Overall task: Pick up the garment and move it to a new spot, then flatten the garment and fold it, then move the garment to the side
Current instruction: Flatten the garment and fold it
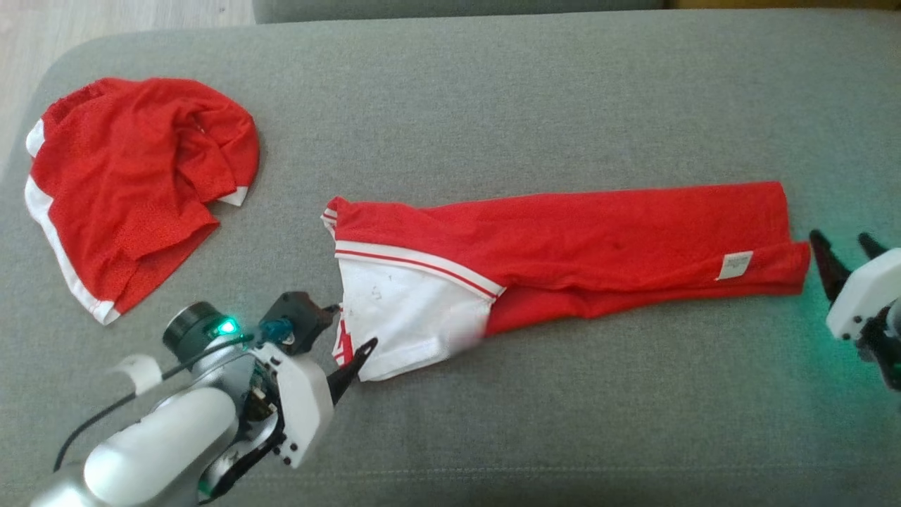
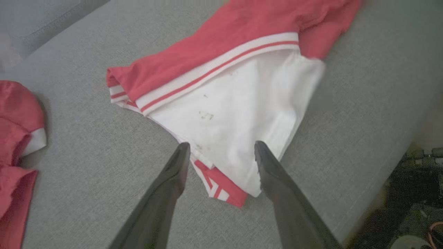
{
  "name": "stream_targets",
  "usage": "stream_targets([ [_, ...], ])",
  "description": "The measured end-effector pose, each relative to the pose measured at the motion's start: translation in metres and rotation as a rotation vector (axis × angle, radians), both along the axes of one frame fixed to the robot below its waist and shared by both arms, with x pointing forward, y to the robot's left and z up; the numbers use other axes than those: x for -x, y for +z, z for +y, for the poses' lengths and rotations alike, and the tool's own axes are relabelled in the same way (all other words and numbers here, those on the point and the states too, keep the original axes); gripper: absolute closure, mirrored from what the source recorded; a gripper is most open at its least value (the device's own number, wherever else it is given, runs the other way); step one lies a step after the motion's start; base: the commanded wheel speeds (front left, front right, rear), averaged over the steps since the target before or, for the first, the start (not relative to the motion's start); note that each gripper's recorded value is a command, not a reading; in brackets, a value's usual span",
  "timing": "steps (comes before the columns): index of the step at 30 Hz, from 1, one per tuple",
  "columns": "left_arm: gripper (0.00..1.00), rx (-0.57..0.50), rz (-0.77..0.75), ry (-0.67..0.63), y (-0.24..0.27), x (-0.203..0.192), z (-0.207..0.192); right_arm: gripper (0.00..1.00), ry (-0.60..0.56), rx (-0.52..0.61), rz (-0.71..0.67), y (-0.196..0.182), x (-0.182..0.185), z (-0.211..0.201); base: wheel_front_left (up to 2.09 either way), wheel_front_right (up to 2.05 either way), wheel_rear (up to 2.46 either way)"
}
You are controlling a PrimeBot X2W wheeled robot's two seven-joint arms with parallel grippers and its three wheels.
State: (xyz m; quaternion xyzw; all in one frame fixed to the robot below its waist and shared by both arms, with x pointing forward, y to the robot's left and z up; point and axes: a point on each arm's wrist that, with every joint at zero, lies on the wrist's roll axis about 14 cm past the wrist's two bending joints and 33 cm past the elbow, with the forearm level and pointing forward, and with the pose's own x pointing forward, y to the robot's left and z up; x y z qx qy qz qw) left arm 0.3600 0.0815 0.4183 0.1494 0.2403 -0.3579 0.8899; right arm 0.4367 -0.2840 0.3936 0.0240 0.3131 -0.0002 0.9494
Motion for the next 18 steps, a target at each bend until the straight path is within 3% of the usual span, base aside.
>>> stream_targets([
  [6, 0.00, 0.177, -0.086, 0.166, 0.030, -0.021, 0.001, 0.00, -0.050, -0.020, -0.194, 0.033, -0.013, -0.007, 0.00, 0.00, 0.00],
  [11, 0.00, 0.385, -0.240, 0.388, 0.072, -0.048, 0.022, 0.00, -0.069, -0.106, -0.374, 0.058, -0.021, 0.015, 0.00, 0.00, 0.00],
  [18, 0.00, 0.609, -0.325, 0.617, 0.103, -0.053, 0.042, 0.00, -0.044, -0.163, -0.457, 0.061, -0.003, 0.044, 0.00, 0.00, 0.00],
])
